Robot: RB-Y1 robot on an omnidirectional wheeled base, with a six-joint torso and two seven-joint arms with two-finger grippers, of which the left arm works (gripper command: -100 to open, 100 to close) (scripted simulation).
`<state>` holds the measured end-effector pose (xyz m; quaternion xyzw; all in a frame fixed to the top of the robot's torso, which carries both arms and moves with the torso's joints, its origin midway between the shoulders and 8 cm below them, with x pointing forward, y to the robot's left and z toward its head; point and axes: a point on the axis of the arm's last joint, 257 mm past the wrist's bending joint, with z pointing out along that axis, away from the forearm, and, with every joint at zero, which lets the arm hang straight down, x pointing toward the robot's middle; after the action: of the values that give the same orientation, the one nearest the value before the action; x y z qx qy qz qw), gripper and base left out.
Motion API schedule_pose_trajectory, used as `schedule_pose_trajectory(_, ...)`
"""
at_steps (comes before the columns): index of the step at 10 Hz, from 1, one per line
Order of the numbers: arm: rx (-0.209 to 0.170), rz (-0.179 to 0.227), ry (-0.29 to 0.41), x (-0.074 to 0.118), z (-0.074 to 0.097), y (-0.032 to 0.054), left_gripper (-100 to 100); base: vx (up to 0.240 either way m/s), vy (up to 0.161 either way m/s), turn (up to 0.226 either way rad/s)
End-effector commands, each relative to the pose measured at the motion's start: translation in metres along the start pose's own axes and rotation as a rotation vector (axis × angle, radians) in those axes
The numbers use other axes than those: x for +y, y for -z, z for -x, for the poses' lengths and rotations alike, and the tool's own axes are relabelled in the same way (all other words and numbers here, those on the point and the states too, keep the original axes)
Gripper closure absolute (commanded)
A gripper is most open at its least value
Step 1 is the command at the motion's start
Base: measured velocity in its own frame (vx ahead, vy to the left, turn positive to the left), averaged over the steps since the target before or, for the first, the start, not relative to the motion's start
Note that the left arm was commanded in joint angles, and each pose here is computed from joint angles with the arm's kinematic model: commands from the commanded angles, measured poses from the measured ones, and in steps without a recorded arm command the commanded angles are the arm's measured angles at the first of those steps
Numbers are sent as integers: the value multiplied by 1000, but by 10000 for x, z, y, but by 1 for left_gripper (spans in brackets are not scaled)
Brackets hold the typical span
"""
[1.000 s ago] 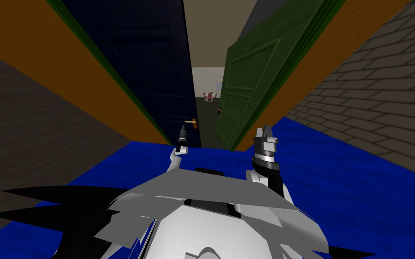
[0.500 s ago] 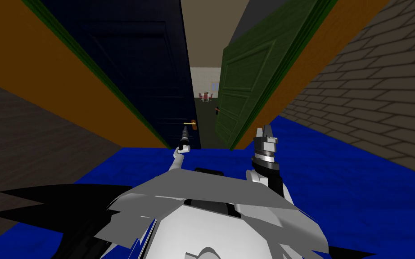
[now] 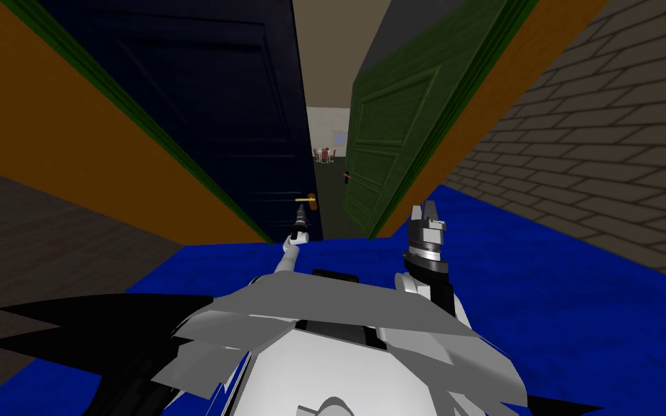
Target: Push the door open
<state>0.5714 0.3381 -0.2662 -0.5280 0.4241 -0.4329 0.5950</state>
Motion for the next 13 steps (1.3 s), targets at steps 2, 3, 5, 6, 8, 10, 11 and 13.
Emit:
schedule_pose_trajectory(2, 10, 40, 22, 121, -155, -50, -100, -3, 121, -112)
schedule_pose_trajectory(3, 13, 48, 27, 147, -190, -55, -100, 5, 160, -108)
schedule_pose_trajectory(5, 21, 73, 43, 226, -306, -67, -100, 3, 145, -89)
schedule_pose_trajectory(6, 25, 82, 49, 254, -350, -69, -100, -35, 168, -90)
schedule_pose_trajectory(8, 11, 66, 17, 190, -148, -119, -100, 27, 49, -21)
schedule_pose_trajectory(10, 1, 58, -5, 162, 2, -158, -100, 163, 40, -23)
schedule_pose_trajectory(11, -3, 57, -10, 157, 44, -167, -100, 200, 38, -20)
schedule_pose_trajectory(13, -6, 59, -5, 171, 49, -161, -100, 203, 46, -19)
